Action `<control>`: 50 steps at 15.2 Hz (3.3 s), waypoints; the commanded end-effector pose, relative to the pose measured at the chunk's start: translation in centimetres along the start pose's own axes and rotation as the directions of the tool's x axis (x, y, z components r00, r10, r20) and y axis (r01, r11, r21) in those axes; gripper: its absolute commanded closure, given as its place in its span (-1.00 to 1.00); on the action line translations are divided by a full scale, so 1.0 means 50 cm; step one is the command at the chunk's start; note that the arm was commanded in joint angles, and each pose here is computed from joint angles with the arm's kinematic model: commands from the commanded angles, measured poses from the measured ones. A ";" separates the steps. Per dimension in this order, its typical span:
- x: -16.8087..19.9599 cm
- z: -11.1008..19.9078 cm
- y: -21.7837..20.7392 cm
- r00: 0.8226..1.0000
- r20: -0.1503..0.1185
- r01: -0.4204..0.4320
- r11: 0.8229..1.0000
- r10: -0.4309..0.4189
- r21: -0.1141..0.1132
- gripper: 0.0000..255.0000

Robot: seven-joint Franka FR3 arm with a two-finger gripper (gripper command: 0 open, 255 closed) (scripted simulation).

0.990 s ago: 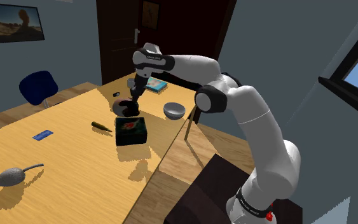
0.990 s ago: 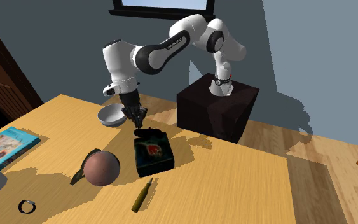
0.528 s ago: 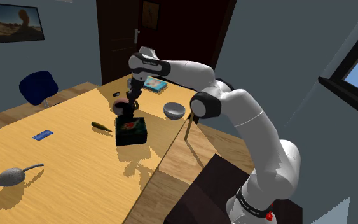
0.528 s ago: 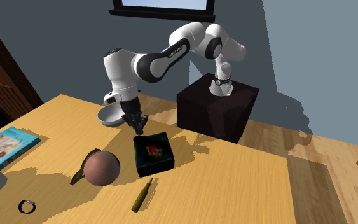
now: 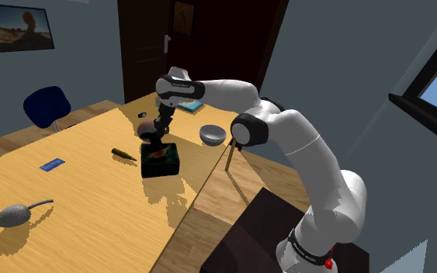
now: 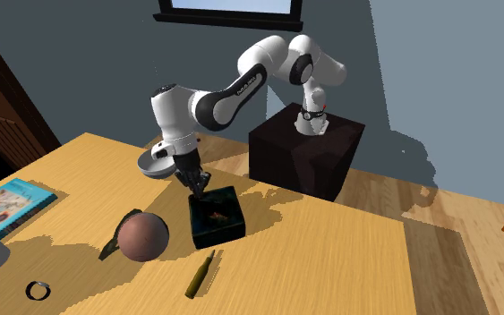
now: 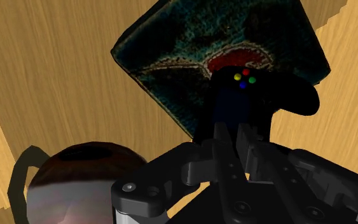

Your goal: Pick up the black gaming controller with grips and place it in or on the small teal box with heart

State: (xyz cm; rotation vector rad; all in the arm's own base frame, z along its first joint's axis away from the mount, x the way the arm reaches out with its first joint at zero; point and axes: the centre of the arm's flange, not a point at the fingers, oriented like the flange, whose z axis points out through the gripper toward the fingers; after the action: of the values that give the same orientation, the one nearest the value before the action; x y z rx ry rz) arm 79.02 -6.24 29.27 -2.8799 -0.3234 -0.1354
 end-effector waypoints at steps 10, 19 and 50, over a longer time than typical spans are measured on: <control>-0.008 0.074 0.019 1.000 -0.001 0.000 1.000 0.000 0.000 1.00; 0.008 0.103 -0.185 0.411 0.148 0.909 0.392 -0.899 -0.144 -1.00; 0.017 0.131 -0.186 0.386 0.153 0.919 0.366 -0.910 -0.144 1.00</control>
State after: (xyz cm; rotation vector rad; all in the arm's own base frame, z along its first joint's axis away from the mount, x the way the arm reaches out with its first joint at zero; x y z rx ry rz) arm 78.14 4.25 24.60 -2.4563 -2.0348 -0.2978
